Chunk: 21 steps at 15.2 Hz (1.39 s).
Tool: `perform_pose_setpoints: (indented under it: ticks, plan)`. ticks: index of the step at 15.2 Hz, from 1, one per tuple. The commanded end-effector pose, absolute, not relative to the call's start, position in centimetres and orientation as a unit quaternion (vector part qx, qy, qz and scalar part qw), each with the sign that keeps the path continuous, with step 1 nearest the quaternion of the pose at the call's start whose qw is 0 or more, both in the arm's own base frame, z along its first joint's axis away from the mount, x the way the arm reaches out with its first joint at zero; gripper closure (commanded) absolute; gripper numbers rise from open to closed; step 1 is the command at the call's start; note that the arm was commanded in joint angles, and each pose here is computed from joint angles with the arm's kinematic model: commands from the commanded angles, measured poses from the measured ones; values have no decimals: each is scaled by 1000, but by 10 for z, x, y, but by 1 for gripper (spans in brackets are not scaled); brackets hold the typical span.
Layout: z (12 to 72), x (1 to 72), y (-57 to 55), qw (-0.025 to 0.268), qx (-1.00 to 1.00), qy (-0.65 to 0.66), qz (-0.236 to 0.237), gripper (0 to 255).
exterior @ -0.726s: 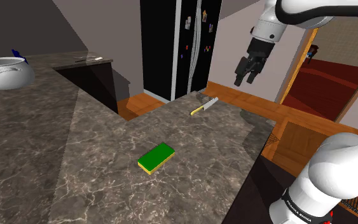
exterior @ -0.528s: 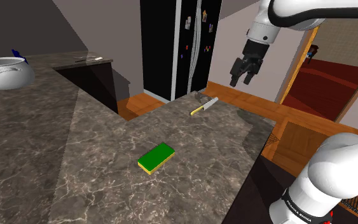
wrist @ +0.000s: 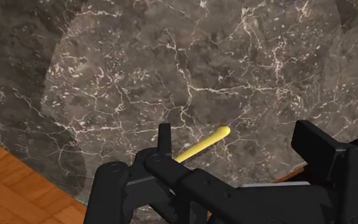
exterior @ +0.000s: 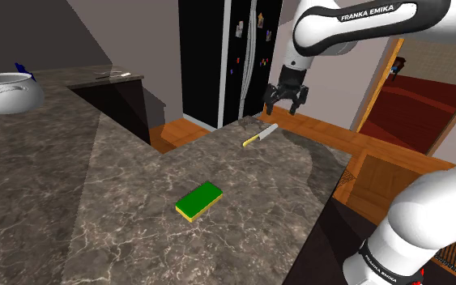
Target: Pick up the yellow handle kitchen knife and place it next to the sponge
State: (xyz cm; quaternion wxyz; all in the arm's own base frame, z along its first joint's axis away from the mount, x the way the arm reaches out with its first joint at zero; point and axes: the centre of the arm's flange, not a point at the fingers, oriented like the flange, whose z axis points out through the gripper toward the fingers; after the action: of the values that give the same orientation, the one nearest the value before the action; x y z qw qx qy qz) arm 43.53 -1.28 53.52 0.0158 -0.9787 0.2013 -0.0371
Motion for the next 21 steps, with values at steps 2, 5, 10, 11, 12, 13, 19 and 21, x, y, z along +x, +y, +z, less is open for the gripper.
perform_pose_setpoints:
  ticks: [2,5,10,11,12,13,19,21]
  plan:
    - [513,473,-16,9,-962,270,-29,0]
    - [491,506,-27,2,-942,335,-20,0]
    - [453,557,-55,-11,-898,440,-6,0]
    - [445,566,-62,-13,-888,460,-3,0]
    - [437,575,-69,-16,-877,480,0,0]
    - [429,583,-77,-18,-866,500,3,0]
    - [381,623,-131,-32,-789,613,20,0]
    - [369,631,-145,-36,-769,638,25,0]
